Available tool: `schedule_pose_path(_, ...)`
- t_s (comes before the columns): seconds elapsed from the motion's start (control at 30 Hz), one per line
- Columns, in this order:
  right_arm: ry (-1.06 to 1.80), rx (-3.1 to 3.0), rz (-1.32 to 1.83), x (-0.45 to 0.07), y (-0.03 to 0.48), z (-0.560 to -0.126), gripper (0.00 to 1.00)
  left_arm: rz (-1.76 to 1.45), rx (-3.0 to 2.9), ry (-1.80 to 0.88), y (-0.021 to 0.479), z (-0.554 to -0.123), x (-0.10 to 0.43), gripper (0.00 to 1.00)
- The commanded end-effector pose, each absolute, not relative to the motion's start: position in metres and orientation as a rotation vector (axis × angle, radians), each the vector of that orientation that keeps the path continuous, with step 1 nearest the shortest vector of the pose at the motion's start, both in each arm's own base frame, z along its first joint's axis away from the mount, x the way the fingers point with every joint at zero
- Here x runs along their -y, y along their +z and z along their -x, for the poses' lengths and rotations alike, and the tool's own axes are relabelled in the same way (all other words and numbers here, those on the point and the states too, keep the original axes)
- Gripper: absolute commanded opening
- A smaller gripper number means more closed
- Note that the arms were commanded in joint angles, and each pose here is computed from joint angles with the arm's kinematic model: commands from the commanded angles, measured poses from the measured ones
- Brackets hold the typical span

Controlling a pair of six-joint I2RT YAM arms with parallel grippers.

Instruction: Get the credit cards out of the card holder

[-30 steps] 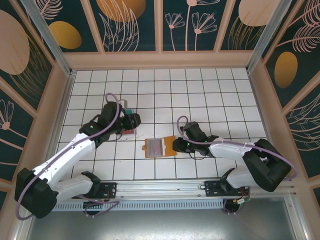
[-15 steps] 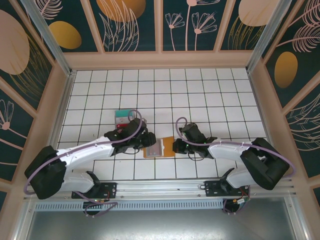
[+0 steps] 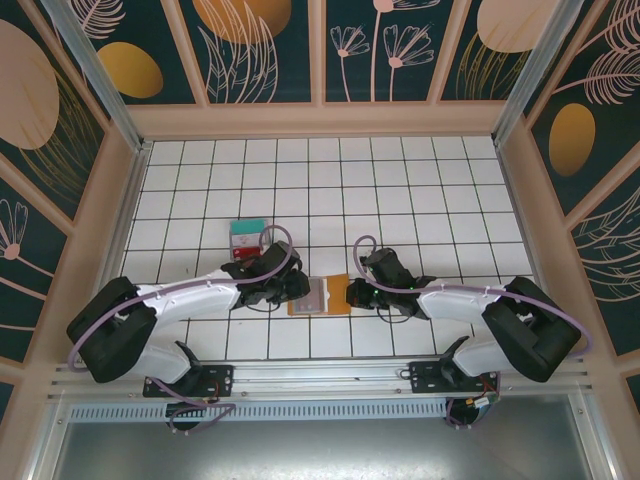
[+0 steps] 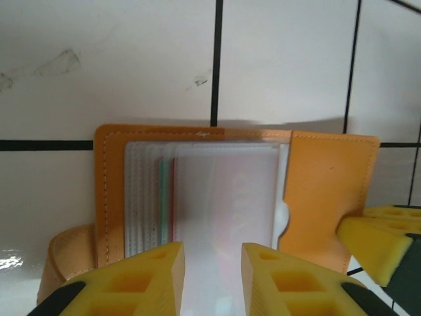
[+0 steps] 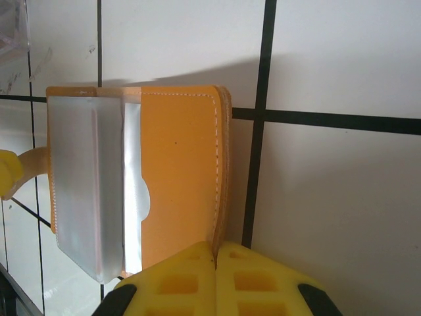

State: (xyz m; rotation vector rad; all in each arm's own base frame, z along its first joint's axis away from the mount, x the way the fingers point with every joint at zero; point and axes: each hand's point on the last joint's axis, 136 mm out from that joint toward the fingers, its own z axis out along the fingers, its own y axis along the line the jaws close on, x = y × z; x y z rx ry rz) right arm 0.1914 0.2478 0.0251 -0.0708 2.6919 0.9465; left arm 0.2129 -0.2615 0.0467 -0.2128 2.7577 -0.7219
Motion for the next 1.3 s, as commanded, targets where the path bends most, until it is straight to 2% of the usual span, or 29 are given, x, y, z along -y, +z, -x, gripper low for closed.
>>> schedule_pose_path(0.0, 0.930, -2.690, 0.060, -0.245, 0.023, -0.189, 0.00, 0.203, -2.786, -0.716, 0.038, -0.208, 0.261, 0.30)
schedule_pose_path(0.57, 0.936, -2.692, 0.064, -0.246, 0.022, -0.188, 0.00, 0.137, -2.850, -0.749, 0.024, -0.197, 0.273, 0.32)
schedule_pose_path(0.97, 0.935, -2.699, 0.069, -0.248, 0.020, -0.188, 0.00, 0.072, -2.795, -0.886, 0.038, -0.200, 0.293, 0.51)
schedule_pose_path(1.1, 0.930, -2.700, 0.069, -0.248, 0.020, -0.188, 0.00, 0.045, -2.773, -0.904, 0.045, -0.202, 0.296, 0.78)
schedule_pose_path(1.13, 0.929, -2.701, 0.068, -0.247, 0.020, -0.188, 0.00, 0.037, -2.766, -0.918, 0.047, -0.203, 0.297, 0.79)
schedule_pose_path(1.27, 0.927, -2.702, 0.065, -0.247, 0.018, -0.188, 0.00, -0.012, -2.717, -1.028, 0.065, -0.204, 0.312, 0.69)
